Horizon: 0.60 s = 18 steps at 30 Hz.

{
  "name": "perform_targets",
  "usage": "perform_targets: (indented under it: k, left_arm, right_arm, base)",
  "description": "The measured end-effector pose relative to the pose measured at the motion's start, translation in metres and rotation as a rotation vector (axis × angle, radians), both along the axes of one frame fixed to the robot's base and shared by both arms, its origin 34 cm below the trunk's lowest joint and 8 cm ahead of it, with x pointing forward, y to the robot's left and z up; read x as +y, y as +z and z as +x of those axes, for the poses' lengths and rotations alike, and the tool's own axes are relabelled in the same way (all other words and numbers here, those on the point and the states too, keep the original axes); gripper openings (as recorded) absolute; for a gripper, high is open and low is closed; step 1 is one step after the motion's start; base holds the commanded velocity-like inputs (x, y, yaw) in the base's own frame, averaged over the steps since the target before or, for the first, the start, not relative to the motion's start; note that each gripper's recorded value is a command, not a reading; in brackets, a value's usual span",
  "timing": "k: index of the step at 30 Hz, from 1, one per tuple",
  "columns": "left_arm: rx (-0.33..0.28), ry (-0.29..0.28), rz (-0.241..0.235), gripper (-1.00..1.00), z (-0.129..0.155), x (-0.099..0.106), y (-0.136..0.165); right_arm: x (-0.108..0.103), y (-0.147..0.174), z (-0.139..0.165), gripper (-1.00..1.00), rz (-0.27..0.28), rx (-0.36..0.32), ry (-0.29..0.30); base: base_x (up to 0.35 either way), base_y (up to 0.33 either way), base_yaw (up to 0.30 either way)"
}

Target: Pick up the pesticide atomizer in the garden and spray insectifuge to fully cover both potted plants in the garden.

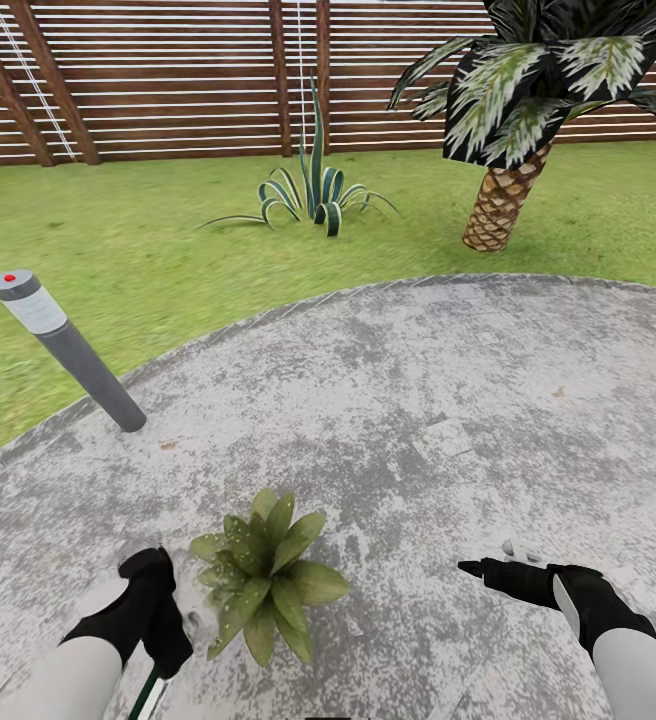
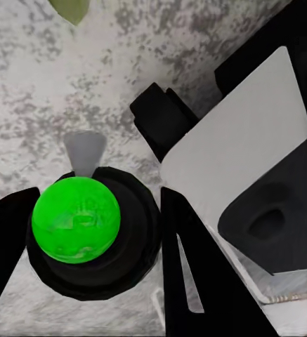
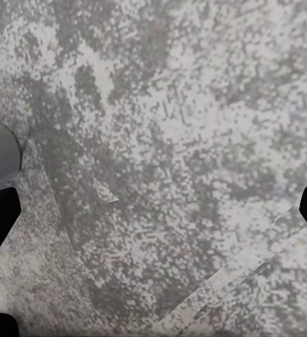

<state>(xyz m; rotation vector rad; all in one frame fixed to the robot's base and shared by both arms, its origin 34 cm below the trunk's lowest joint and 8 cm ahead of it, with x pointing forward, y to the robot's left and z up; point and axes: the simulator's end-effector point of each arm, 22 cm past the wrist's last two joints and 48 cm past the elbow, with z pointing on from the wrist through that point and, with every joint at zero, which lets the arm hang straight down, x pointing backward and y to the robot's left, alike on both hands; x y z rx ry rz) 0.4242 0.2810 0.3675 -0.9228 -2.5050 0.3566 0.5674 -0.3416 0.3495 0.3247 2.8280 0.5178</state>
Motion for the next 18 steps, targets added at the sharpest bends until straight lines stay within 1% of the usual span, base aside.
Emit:
perform_targets:
  k: [3, 6, 9, 11, 14, 16, 18]
  left_arm:
    - [0.028, -0.013, -0.015, -1.0, -0.012, -0.002, -0.003]
    - [0.031, -0.022, -0.025, -1.0, -0.015, -0.003, -0.004]
    - [0.006, -0.023, -0.02, -1.0, -0.006, -0.002, -0.004]
    - [-0.035, -0.027, -0.01, -1.0, 0.007, -0.001, -0.003]
    - [-0.059, -0.027, -0.023, -1.0, 0.015, -0.012, -0.003]
    - [-0.065, -0.028, -0.042, -1.0, 0.017, -0.026, -0.003]
    - [-0.066, -0.03, -0.049, -1.0, 0.018, -0.03, -0.003]
  right_arm:
    - [0.0, 0.0, 0.0, 1.0, 0.0, 0.0, 0.0]
    - [0.0, 0.0, 0.0, 1.0, 0.0, 0.0, 0.0]
    - [0.0, 0.0, 0.0, 1.0, -0.001, 0.001, 0.0]
    - [0.0, -0.001, -0.001, 1.0, -0.001, 0.002, 0.0]
    - [0.0, -0.001, -0.001, 1.0, -0.001, 0.003, 0.0]
    - [0.0, -0.002, -0.001, 1.0, -0.001, 0.004, -0.001]
    - [0.0, -0.002, -0.001, 1.0, -0.001, 0.005, -0.001]
  base:
    - [0.0, 0.0, 0.0]
    - [0.0, 0.0, 0.04]
    - [0.0, 0.0, 0.181]
    - [0.0, 0.0, 0.225]
    - [0.0, -0.055, 0.232]
    - [0.0, -0.24, 0.234]
    - [0.0, -0.285, 0.234]
